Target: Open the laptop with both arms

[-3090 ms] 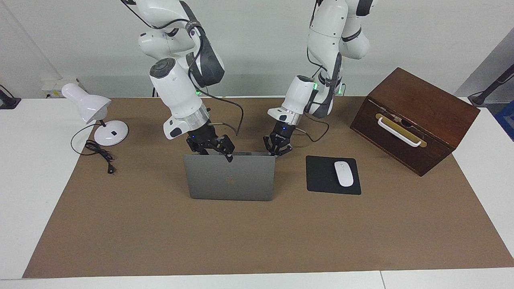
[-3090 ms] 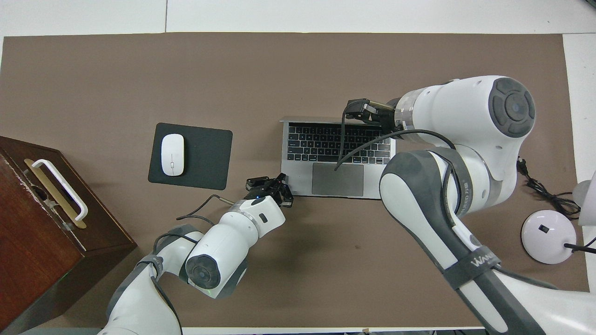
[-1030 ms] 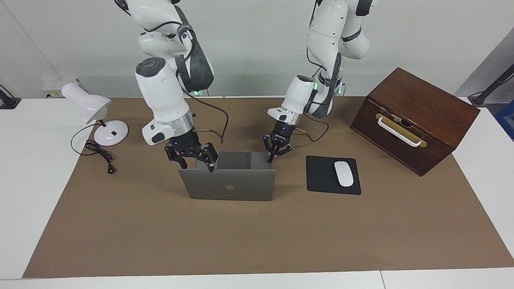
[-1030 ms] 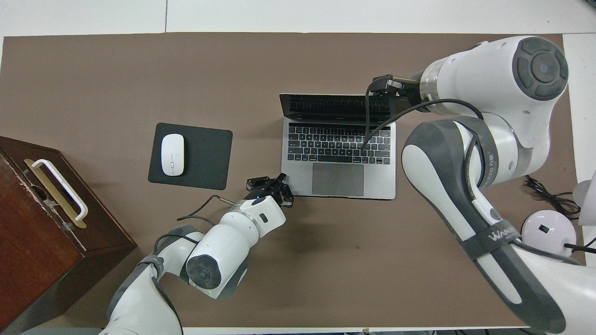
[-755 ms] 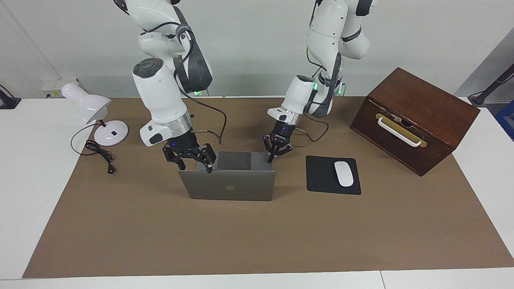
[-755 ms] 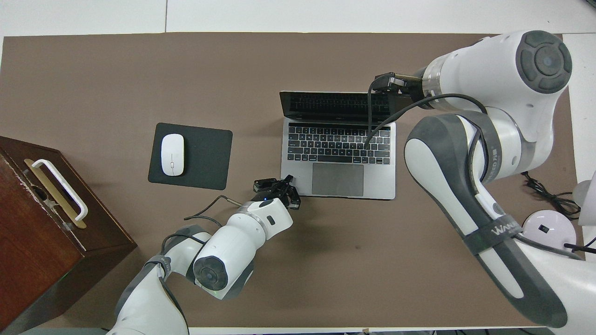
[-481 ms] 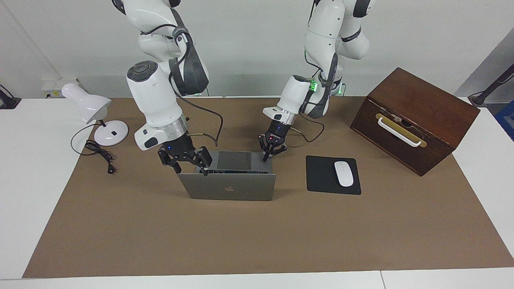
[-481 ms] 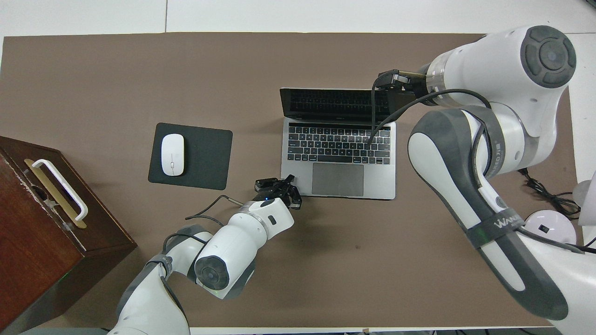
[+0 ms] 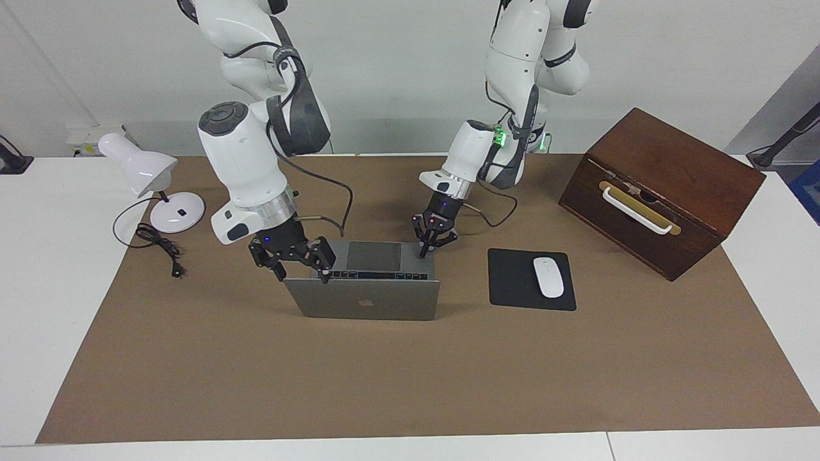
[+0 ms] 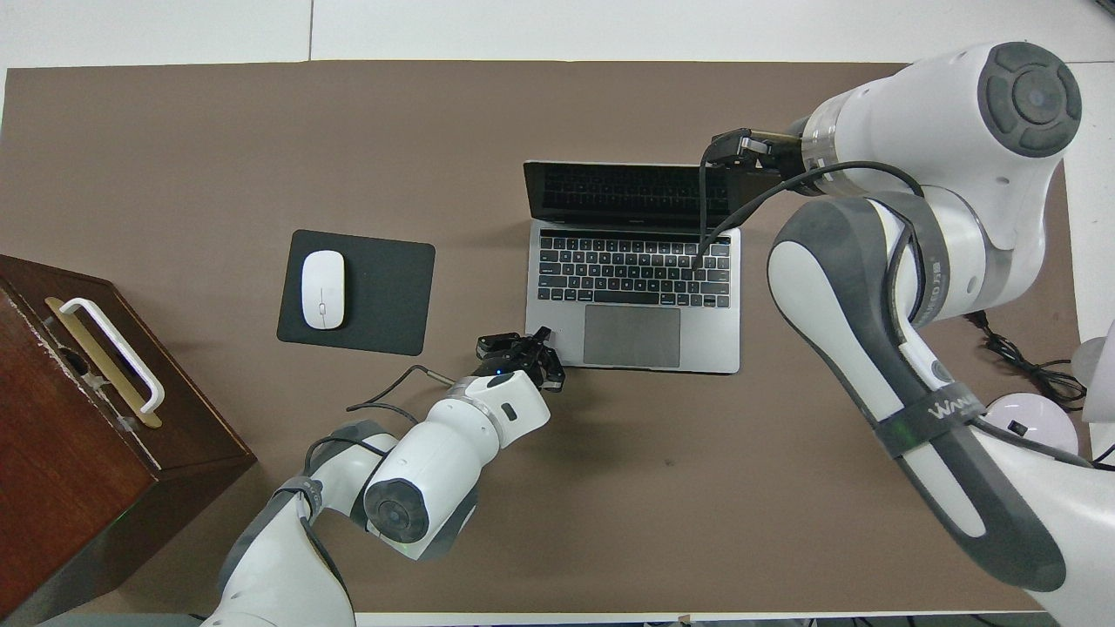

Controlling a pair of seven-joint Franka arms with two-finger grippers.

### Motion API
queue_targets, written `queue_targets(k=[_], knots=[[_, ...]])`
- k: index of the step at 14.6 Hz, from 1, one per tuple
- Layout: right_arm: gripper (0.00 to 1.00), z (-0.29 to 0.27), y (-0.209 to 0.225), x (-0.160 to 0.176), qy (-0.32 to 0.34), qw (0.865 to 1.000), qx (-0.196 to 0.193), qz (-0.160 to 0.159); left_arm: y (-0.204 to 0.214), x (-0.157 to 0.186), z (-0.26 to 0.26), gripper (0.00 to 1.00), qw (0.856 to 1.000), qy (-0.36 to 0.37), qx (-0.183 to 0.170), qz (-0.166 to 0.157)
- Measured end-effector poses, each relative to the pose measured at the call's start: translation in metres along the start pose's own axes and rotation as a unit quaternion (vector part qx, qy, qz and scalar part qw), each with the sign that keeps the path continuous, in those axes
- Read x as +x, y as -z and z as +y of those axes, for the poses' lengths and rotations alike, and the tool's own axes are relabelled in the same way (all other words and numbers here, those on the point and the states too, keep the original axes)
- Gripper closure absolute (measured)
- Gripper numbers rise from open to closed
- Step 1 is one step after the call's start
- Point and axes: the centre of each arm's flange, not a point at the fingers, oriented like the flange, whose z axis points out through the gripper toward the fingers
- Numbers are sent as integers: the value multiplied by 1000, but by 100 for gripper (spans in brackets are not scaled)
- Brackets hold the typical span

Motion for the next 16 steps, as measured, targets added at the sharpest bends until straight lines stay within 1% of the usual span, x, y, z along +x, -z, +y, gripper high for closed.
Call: queue_targets(k=[3,7,8,9,11,14,16], knots=[[0,-2,17,2,1,1000,-8,-21,0,0,0,99,1000,1,0,0],[0,2,65,4,16,999,-16,-39,0,0,0,99,1000,14,0,0],[0,6,77,2,29,998,-24,-44,0,0,0,99,1000,17,1,0],[0,13,88,-1,53,997,-41,-46,0,0,0,99,1000,18,1,0],[0,35,107,0,105,991,-72,-47,0,0,0,99,1000,21,1,0],[0,97,117,17,153,983,-84,-53,0,1,-1,99,1000,29,1,1],[0,129,117,24,165,981,-86,-59,-1,4,-1,99,999,45,1,3]])
